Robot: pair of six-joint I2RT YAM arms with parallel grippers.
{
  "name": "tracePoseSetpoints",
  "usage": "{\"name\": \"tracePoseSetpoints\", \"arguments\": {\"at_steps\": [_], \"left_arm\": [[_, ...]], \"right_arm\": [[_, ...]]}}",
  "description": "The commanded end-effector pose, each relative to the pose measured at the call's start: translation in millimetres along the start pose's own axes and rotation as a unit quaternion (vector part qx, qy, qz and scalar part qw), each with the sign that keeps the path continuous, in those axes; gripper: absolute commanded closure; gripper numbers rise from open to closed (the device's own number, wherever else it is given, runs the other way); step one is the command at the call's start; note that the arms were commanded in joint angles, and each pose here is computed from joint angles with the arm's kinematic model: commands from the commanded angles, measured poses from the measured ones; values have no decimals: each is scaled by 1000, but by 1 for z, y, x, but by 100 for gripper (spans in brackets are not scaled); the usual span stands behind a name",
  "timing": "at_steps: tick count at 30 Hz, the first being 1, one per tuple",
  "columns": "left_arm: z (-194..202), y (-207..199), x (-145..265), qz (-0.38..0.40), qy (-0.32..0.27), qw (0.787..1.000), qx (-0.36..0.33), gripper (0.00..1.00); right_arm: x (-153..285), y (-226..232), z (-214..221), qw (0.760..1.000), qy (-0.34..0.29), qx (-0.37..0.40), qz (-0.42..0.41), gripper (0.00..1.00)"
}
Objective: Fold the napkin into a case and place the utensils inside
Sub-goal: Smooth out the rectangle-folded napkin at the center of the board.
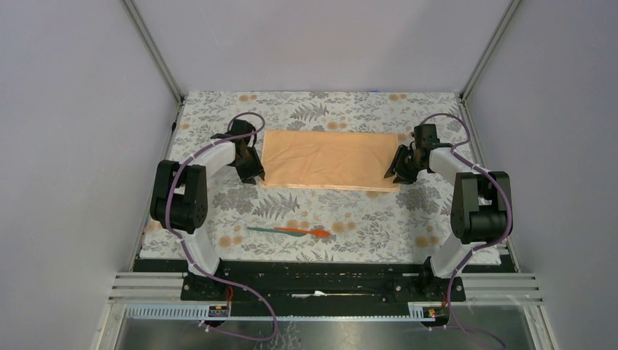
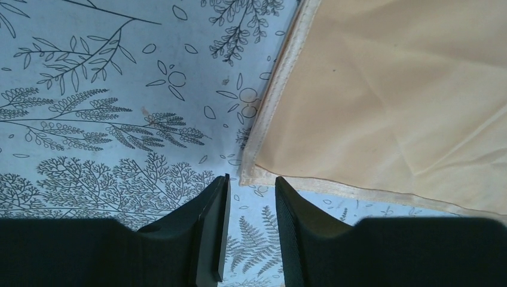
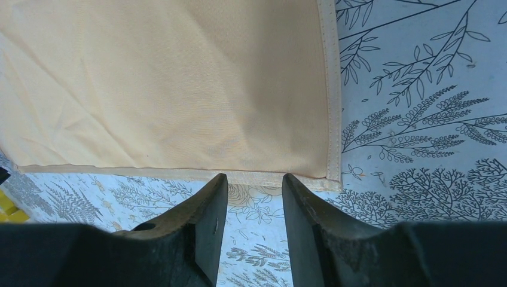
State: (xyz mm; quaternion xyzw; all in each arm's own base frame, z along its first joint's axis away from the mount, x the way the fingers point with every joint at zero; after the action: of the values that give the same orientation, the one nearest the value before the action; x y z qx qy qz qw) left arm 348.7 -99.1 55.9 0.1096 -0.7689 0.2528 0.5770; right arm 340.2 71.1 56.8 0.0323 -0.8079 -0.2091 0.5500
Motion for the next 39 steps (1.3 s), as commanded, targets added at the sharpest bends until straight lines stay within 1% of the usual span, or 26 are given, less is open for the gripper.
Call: {"name": "tracePoseSetpoints", "arguments": {"at_steps": [1, 6, 12, 16, 24, 29, 35, 39], "left_arm": [[-2, 6, -9, -12, -11, 1000, -11, 63], [-1, 10, -13, -19, -11, 1000, -13, 67], [-1, 7, -16, -13, -8, 1000, -11, 78], [-4, 4, -15, -9, -13, 1000, -12, 83], [-11, -5, -9, 7, -25, 1000, -13, 100], [-11, -9, 3, 18, -36, 999, -15, 100], [5, -9, 16, 28, -34, 999, -18, 100], [11, -4, 17, 28, -30, 999, -14, 100]], "right_arm": [[1, 1, -2, 1000, -6, 13, 0, 54], [2, 1, -2, 1000, -8, 13, -2, 55], [2, 2, -1, 1000, -9, 13, -4, 55], [1, 2, -1, 1000, -9, 12, -6, 55], [2, 3, -1, 1000, -10, 13, -10, 56], [3, 3, 0, 1000, -12, 13, -10, 56], [3, 3, 0, 1000, -12, 14, -9, 56], [2, 2, 2, 1000, -9, 13, -9, 56]]}}
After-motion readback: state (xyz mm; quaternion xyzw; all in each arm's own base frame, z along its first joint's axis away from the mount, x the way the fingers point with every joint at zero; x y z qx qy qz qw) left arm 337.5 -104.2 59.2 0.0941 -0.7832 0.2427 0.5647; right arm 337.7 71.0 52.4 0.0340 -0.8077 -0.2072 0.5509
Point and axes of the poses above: each gripper's point midway between its finger pads, its own x axis back along the fingers, its own y axis along the line the jaws close on, z = x × y, the point moved 2 cm from there along x, back along the fingers, and after that the axes turned 7 degrees about x, right-handed, at the moved point
